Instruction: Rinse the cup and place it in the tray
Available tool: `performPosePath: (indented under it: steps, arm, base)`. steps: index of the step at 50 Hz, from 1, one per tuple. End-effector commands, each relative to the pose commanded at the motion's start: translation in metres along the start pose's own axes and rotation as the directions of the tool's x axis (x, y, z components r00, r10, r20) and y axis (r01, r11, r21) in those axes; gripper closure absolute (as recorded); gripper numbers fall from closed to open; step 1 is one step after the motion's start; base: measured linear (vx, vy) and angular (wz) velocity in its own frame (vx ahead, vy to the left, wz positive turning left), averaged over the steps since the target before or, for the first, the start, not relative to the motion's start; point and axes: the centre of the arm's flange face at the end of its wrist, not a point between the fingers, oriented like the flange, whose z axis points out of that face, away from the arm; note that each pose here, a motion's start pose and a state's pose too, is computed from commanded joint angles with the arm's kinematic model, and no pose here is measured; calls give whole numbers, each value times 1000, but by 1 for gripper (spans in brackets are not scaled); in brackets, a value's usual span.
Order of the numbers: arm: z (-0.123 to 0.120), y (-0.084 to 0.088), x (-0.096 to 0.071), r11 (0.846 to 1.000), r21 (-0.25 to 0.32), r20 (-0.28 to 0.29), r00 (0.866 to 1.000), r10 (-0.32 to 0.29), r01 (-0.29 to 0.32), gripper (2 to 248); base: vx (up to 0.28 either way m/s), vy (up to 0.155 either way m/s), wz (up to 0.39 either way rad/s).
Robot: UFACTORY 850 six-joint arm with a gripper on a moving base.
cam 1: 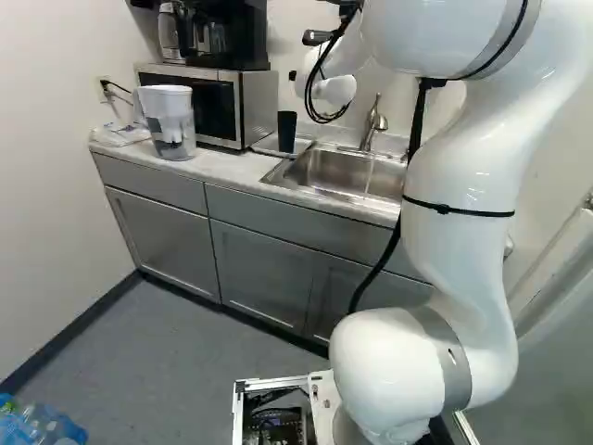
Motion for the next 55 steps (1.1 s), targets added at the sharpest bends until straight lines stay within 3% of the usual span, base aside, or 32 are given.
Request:
performPosePath:
  steps: [55]
  arm:
    - [1,69,0,994,-105,-3,1000,-5,5,3]
  base:
    - [0,0,0]
